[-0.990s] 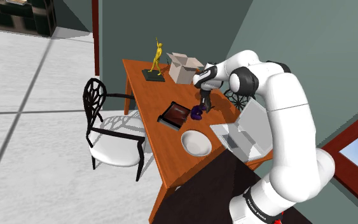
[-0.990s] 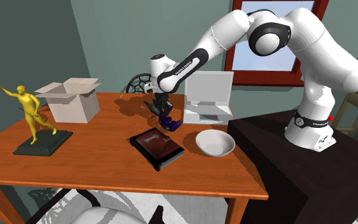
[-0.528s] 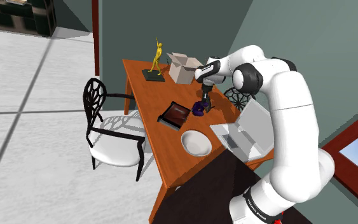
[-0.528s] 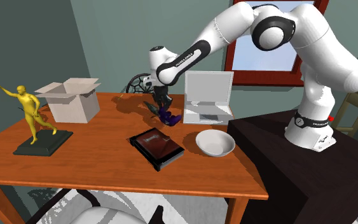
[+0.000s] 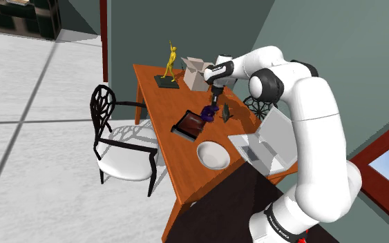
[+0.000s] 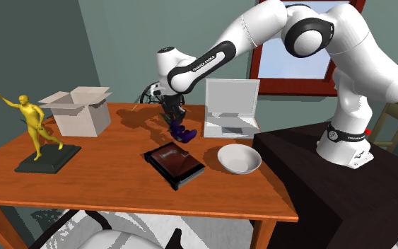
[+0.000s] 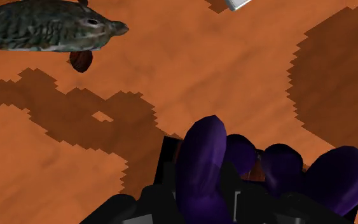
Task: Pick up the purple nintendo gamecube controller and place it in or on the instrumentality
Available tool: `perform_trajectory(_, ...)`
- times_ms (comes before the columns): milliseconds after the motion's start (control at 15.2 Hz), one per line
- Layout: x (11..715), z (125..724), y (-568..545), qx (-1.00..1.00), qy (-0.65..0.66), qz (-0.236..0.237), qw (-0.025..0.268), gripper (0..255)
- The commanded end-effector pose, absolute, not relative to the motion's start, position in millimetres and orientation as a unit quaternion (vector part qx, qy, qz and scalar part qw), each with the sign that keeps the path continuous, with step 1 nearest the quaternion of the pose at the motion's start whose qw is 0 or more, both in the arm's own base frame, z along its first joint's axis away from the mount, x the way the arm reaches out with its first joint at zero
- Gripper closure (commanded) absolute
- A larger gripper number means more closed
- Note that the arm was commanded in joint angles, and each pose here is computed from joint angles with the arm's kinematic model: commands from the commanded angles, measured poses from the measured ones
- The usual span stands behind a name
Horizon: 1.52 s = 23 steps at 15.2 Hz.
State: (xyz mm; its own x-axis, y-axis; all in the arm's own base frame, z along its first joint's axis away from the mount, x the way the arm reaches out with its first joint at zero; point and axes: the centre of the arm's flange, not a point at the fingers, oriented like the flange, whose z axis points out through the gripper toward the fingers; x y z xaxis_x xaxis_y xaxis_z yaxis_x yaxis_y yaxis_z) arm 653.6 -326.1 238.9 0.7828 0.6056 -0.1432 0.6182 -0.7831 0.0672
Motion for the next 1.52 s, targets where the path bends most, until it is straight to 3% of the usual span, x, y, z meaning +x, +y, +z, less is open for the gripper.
perform_trajectory(0, 670, 245, -304, 0.943, 0.324, -0.057, 0.055, 255)
perform_trajectory(264, 707, 257, -257, 0.943, 0.324, -0.057, 0.055, 255)
perform_trajectory(1452, 707, 162, -257, 0.943, 0.324, -0.057, 0.055, 255)
